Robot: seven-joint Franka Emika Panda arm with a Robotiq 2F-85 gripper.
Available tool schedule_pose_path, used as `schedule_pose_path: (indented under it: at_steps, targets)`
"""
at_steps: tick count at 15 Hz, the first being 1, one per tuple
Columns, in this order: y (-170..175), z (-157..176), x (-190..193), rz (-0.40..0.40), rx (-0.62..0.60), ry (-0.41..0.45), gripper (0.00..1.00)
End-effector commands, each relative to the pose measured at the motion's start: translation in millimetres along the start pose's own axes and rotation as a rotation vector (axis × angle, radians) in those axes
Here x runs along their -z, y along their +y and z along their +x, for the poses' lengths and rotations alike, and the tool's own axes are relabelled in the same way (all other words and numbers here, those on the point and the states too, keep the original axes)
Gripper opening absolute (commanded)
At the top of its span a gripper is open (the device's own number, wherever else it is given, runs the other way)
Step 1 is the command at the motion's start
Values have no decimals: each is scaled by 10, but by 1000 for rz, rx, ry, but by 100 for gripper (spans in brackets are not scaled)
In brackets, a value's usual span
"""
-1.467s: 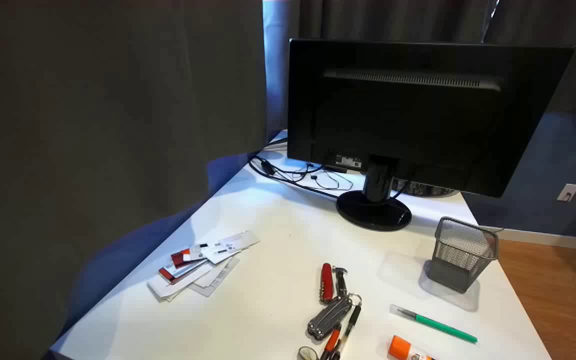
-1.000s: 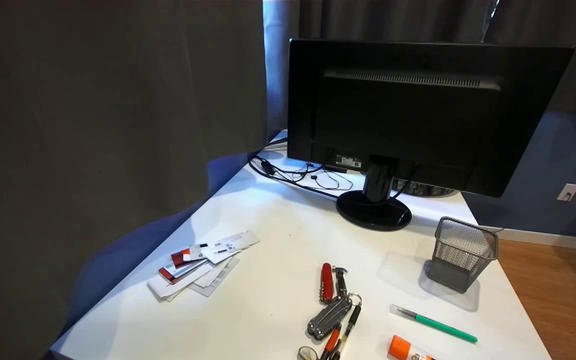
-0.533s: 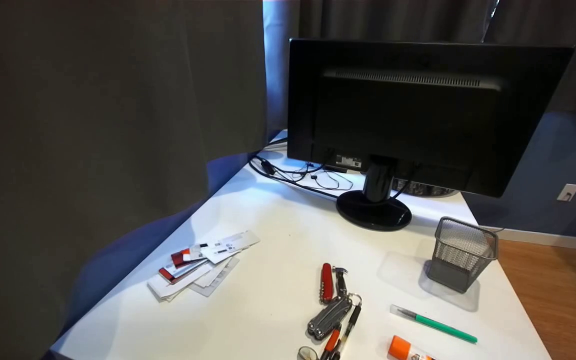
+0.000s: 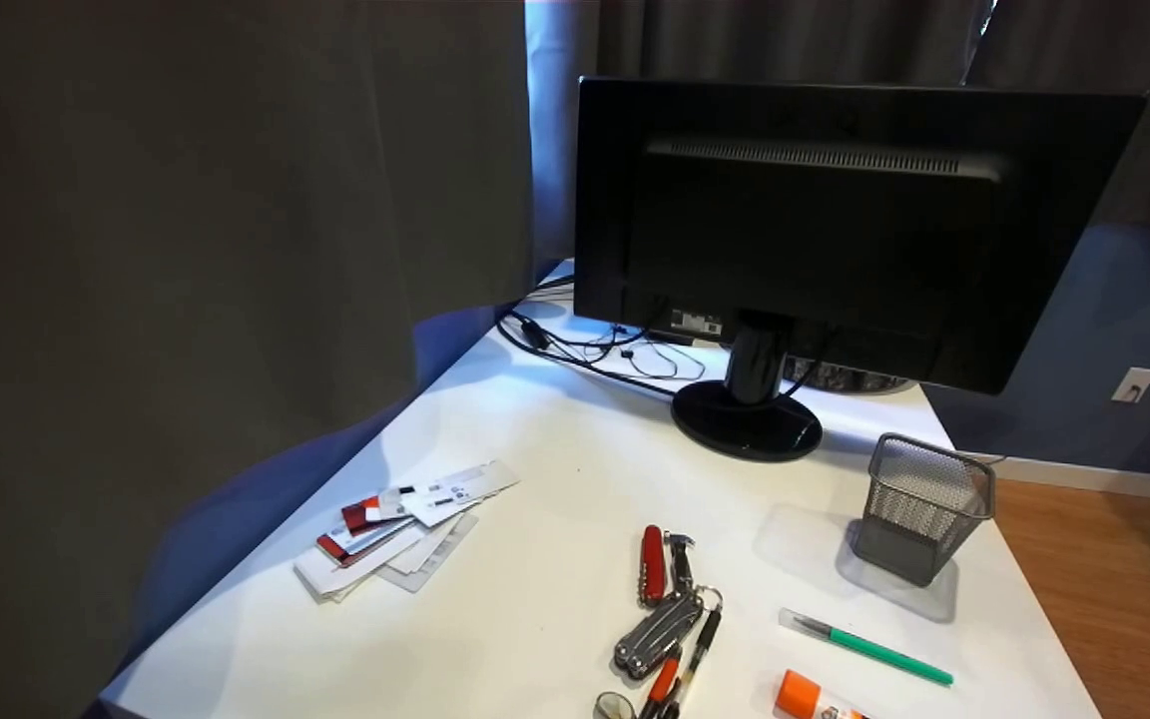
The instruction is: Pick up the glue stick from the table and put it in the gray pen holder, pick up the green marker from the table and put it in the gray pen holder
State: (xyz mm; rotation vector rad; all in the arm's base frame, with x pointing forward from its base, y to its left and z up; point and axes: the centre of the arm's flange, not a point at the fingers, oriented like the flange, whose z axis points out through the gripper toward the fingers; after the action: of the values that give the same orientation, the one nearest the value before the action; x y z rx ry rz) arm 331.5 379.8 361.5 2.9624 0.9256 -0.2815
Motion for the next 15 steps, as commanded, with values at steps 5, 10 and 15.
schedule_pose_path:
  at_steps: [5,10,15]
  targets:
    - [-81,103,-280,16,47,-39,100]
    - [-108,164,-295,37,90,-8,100]
    - [-412,683,-783,106,341,157,100]
